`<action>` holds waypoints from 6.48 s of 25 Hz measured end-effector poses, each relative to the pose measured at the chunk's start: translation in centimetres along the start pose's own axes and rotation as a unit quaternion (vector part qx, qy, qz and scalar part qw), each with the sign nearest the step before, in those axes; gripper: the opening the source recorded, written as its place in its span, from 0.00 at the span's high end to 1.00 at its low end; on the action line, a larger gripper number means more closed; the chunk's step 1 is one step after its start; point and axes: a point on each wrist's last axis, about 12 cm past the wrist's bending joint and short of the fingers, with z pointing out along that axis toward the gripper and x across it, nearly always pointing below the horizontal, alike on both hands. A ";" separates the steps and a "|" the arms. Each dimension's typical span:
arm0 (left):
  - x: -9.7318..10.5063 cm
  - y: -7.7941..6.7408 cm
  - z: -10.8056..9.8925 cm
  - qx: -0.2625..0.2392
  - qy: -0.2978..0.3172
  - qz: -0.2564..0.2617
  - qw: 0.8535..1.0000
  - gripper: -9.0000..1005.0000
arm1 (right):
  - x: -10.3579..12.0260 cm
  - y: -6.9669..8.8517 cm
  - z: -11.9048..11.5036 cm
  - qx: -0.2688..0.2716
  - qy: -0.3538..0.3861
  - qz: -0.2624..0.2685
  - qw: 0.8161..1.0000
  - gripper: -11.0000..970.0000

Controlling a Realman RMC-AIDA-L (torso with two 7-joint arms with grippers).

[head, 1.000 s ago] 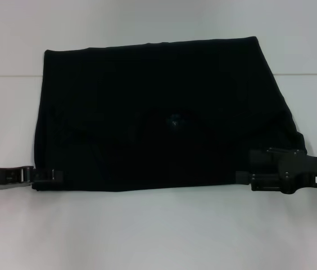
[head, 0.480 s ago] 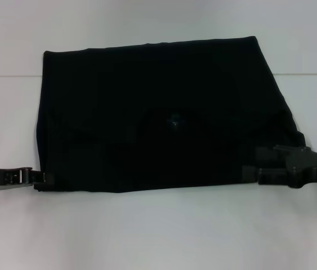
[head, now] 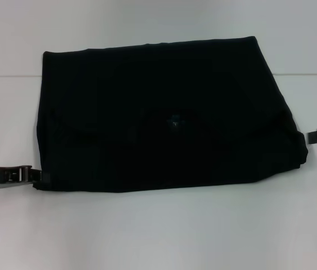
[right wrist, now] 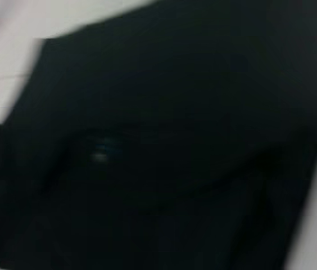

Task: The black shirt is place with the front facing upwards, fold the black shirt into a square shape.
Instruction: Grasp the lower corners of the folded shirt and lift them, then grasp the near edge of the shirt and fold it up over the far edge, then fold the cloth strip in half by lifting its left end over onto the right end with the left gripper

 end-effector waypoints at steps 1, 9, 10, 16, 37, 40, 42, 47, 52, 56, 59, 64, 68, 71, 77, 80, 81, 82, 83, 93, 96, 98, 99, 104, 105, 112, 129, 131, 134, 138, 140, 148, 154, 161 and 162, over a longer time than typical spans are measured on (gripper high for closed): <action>0.0 0.0 0.0 0.000 0.000 0.000 1.000 0.93 | -0.6 -0.1 -0.4 0.019 0.010 0.017 1.000 0.06; -0.2 -0.2 0.1 0.003 0.000 0.002 1.000 0.92 | -2.1 0.7 1.7 0.083 0.042 0.012 0.996 0.06; -0.2 -0.2 0.1 0.003 0.000 0.002 1.000 0.92 | -2.0 0.8 2.1 0.083 0.044 0.010 0.996 0.06; -0.2 -0.2 0.1 0.005 0.000 0.001 1.000 0.91 | -1.8 2.2 4.3 0.068 0.049 -0.004 0.996 0.07; -0.4 -0.4 -0.1 0.013 -0.001 0.002 1.000 0.89 | -1.3 2.9 6.0 0.061 0.065 -0.006 0.996 0.50; -0.4 -0.5 -0.2 0.019 0.003 0.002 1.000 0.88 | -1.3 2.9 5.8 0.059 0.067 -0.007 0.996 0.65; -0.5 -0.7 -0.2 0.026 0.008 0.002 1.000 0.88 | -1.3 2.8 5.6 0.057 0.070 -0.008 0.996 0.74; -0.5 -1.6 -0.9 0.066 0.041 0.011 0.997 0.87 | -0.7 3.1 4.4 0.030 0.108 -0.023 0.993 0.88; 0.3 -2.5 -2.6 0.123 0.098 0.017 0.987 0.87 | 2.4 2.5 1.8 -0.020 0.194 -0.039 0.980 0.92; 2.7 -3.1 -4.6 0.181 0.187 0.015 0.965 0.86 | 5.2 2.2 0.6 -0.054 0.254 -0.058 0.964 0.92; 3.9 -3.5 -5.0 0.206 0.234 0.015 0.950 0.86 | 6.8 2.3 0.5 -0.074 0.293 -0.070 0.951 0.92; 4.3 -3.9 -4.6 0.214 0.244 0.019 0.946 0.85 | 7.3 2.6 1.2 -0.090 0.293 -0.082 0.948 0.92; 2.8 -3.9 -4.5 0.212 0.196 0.015 0.957 0.84 | 5.8 2.5 0.6 -0.108 0.223 -0.057 0.967 0.92; 1.1 -3.4 -4.7 0.197 0.132 -0.010 0.971 0.84 | 4.2 1.7 -0.1 -0.103 0.152 -0.015 0.983 0.92; -2.2 -1.9 -4.6 0.135 0.007 -0.067 0.989 0.83 | 1.4 0.0 -0.9 -0.096 0.006 0.061 0.993 0.92; -3.0 -1.4 -4.0 0.114 -0.039 -0.090 0.989 0.83 | 0.3 0.0 -0.2 -0.099 -0.055 0.077 0.991 0.92; -3.2 -1.3 -3.7 0.110 -0.055 -0.098 0.988 0.83 | -0.1 0.1 0.1 -0.100 -0.070 0.078 0.989 0.93; -3.3 -1.2 -3.4 0.109 -0.065 -0.103 0.987 0.83 | -0.3 0.3 0.6 -0.102 -0.082 0.080 0.988 0.93; -3.4 -1.2 -3.2 0.109 -0.076 -0.107 0.985 0.82 | -0.5 0.4 1.0 -0.103 -0.091 0.080 0.987 0.93; -5.0 -1.0 -2.0 0.082 -0.135 -0.119 0.980 0.81 | -2.3 0.4 2.2 -0.073 -0.175 0.081 0.978 0.93; -5.4 -1.2 -1.1 0.067 -0.144 -0.117 0.980 0.81 | -2.7 0.6 3.0 -0.067 -0.198 0.084 0.974 0.93; -5.7 -1.4 -0.5 0.060 -0.149 -0.114 0.980 0.80 | -2.9 0.9 3.8 -0.061 -0.205 0.081 0.973 0.93; -5.7 -1.5 -0.2 0.058 -0.150 -0.112 0.981 0.80 | -3.0 1.1 4.2 -0.056 -0.208 0.080 0.973 0.93; -5.8 -1.6 0.9 0.039 -0.163 -0.114 0.979 0.80 | -3.1 1.7 6.5 -0.026 -0.224 0.089 0.970 0.93; -5.8 -1.6 1.1 0.034 -0.166 -0.115 0.979 0.80 | -3.1 1.7 6.8 -0.018 -0.229 0.092 0.969 0.93; -5.5 -1.5 2.0 0.012 -0.177 -0.117 0.977 0.79 | -3.0 1.9 8.5 0.020 -0.249 0.099 0.963 0.93; -5.6 -1.7 3.7 -0.018 -0.223 -0.126 0.966 0.76 | -2.2 2.0 10.2 0.046 -0.289 0.073 0.953 0.68; -5.6 -1.5 3.6 -0.022 -0.233 -0.132 0.963 0.76 | -2.0 1.9 10.3 0.050 -0.294 0.080 0.951 0.58; -5.4 -0.9 3.2 -0.030 -0.245 -0.137 0.959 0.64 | -1.7 1.4 9.9 0.047 -0.304 0.094 0.947 0.48; -4.9 -0.6 2.1 -0.001 -0.255 -0.129 0.958 0.47 | -0.9 1.1 8.9 0.007 -0.309 0.074 0.948 0.37; -4.6 -0.6 1.0 0.034 -0.253 -0.124 0.959 0.36 | -0.1 1.2 8.1 -0.023 -0.306 0.026 0.952 0.35; -1.9 -0.8 -4.2 0.173 -0.178 -0.126 0.961 0.19 | 4.5 2.5 5.8 -0.130 -0.294 -0.185 0.929 0.27; 0.8 0.2 -5.9 0.159 -0.091 -0.185 0.966 0.10 | 7.5 3.5 6.1 -0.163 -0.270 -0.310 0.897 0.20; 3.5 1.4 -5.8 0.104 -0.020 -0.266 0.958 0.09 | 10.3 4.9 8.5 -0.172 -0.225 -0.407 0.868 0.02; 3.8 1.5 -5.8 0.103 -0.018 -0.277 0.955 0.09 | 10.5 5.0 8.7 -0.168 -0.224 -0.417 0.865 0.02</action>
